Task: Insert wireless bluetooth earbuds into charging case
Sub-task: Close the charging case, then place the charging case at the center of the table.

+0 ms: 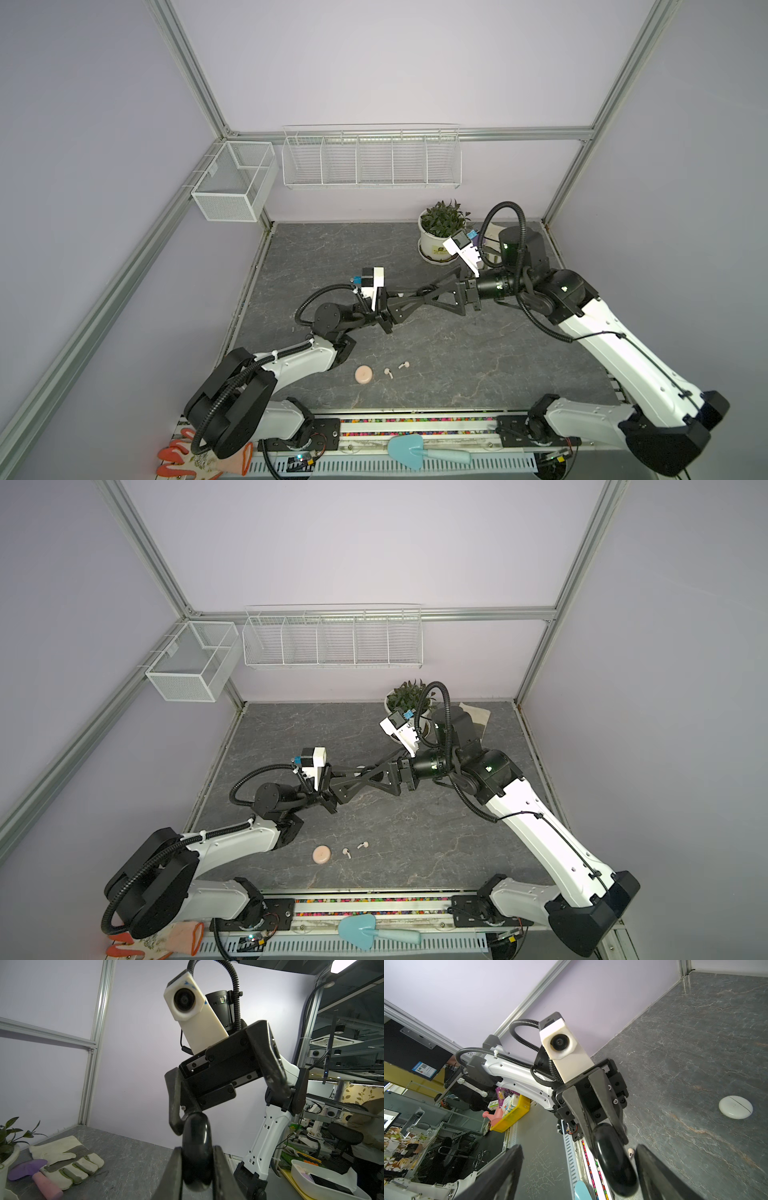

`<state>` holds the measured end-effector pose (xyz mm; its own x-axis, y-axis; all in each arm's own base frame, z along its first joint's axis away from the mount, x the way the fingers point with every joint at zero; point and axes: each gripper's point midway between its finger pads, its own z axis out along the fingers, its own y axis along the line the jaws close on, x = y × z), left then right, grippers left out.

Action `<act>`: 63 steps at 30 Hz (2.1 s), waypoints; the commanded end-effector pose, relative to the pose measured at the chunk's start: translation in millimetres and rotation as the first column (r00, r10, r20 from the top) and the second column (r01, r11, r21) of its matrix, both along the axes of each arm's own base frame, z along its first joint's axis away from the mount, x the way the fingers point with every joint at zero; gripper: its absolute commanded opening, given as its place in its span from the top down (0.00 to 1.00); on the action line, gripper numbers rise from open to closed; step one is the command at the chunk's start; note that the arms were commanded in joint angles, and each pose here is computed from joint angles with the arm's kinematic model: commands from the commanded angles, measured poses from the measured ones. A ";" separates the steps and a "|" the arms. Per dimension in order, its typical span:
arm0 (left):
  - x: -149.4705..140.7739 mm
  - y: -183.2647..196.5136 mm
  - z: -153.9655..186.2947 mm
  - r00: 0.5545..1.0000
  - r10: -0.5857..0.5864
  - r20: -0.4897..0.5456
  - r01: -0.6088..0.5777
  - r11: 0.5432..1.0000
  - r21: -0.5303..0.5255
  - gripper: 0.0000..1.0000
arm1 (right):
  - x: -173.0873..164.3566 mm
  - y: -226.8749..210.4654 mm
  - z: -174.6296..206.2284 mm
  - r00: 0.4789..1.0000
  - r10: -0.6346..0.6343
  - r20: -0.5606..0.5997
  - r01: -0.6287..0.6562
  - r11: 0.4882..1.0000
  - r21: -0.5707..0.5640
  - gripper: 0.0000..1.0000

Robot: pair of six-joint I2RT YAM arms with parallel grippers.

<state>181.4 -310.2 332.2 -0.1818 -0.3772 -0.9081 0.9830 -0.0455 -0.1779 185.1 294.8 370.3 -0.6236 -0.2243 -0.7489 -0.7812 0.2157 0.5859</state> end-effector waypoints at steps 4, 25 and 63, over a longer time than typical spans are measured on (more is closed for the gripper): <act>3.4 3.8 -1.4 1.000 0.025 -0.014 -0.026 1.000 -0.017 1.00 | -9.3 -1.1 0.8 1.000 0.028 -0.010 -0.028 0.999 0.031 0.17; 188.8 101.9 -199.1 0.494 0.495 -0.714 -0.438 0.852 0.287 1.00 | 106.0 -7.4 -187.0 0.928 -0.352 0.121 0.371 0.845 -0.386 0.19; 213.4 93.9 -281.6 0.208 0.664 -0.718 -0.329 0.739 0.588 1.00 | 118.2 -2.2 -207.4 0.941 -0.332 0.069 0.329 0.843 -0.426 0.19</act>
